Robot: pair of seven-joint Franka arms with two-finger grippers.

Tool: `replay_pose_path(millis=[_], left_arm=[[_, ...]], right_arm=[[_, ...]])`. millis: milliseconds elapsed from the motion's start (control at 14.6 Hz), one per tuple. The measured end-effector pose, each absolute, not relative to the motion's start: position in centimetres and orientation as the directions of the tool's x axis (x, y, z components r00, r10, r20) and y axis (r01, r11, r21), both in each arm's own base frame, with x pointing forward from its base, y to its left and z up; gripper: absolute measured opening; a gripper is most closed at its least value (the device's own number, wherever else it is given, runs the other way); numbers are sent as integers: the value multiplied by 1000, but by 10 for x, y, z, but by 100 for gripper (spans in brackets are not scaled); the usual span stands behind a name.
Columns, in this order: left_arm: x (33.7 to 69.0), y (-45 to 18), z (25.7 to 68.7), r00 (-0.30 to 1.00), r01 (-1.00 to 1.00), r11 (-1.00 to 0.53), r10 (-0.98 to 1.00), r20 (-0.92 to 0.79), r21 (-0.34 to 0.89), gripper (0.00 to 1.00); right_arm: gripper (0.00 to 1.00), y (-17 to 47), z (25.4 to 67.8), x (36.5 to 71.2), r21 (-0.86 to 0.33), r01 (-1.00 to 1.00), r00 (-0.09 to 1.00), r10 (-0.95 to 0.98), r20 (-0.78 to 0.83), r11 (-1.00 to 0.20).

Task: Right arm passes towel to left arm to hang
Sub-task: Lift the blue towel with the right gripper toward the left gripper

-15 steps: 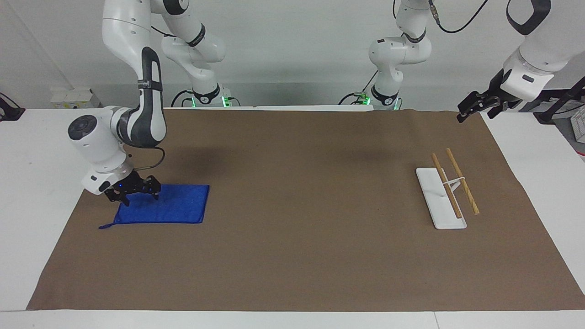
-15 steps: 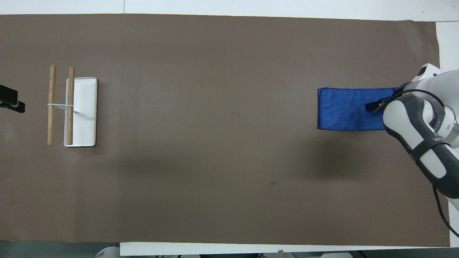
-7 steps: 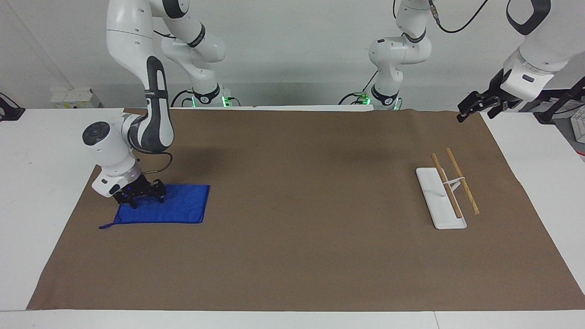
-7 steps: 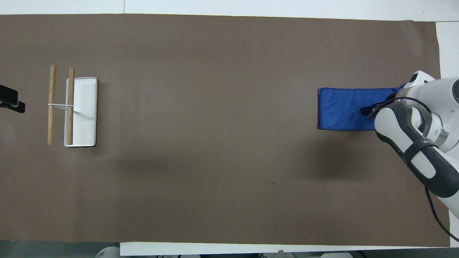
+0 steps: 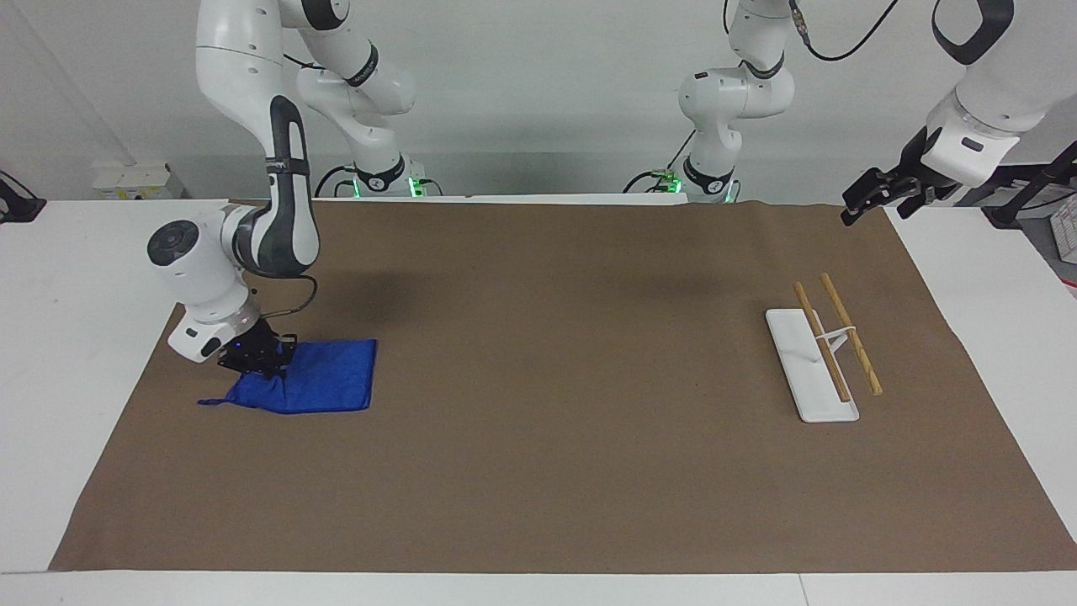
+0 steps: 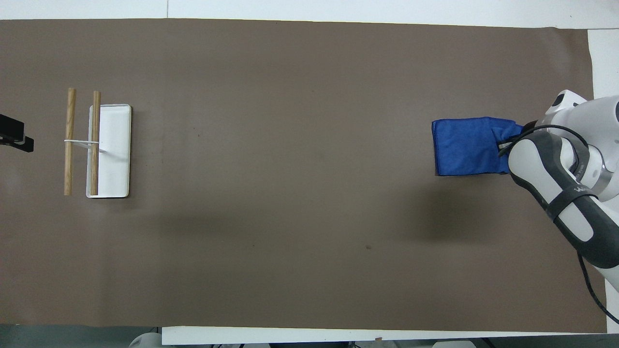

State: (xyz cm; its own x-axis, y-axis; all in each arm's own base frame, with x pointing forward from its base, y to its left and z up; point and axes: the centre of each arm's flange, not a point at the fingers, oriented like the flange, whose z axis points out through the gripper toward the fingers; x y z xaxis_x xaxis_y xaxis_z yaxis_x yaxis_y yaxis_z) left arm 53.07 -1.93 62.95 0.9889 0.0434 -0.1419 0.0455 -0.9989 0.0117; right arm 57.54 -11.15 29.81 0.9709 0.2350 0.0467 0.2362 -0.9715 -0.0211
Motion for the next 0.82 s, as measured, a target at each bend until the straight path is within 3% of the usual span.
replay_pose_path(millis=[410, 820], left_arm=[[531, -19, 630, 989, 46, -999, 43, -142, 12, 100], [531, -19, 630, 989, 46, -999, 43, -142, 12, 100]], right_arm=[[6, -99, 341, 588, -90, 166, 983, 172, -62, -982], [6, 65, 445, 587, -104, -236, 947, -204, -249, -966]])
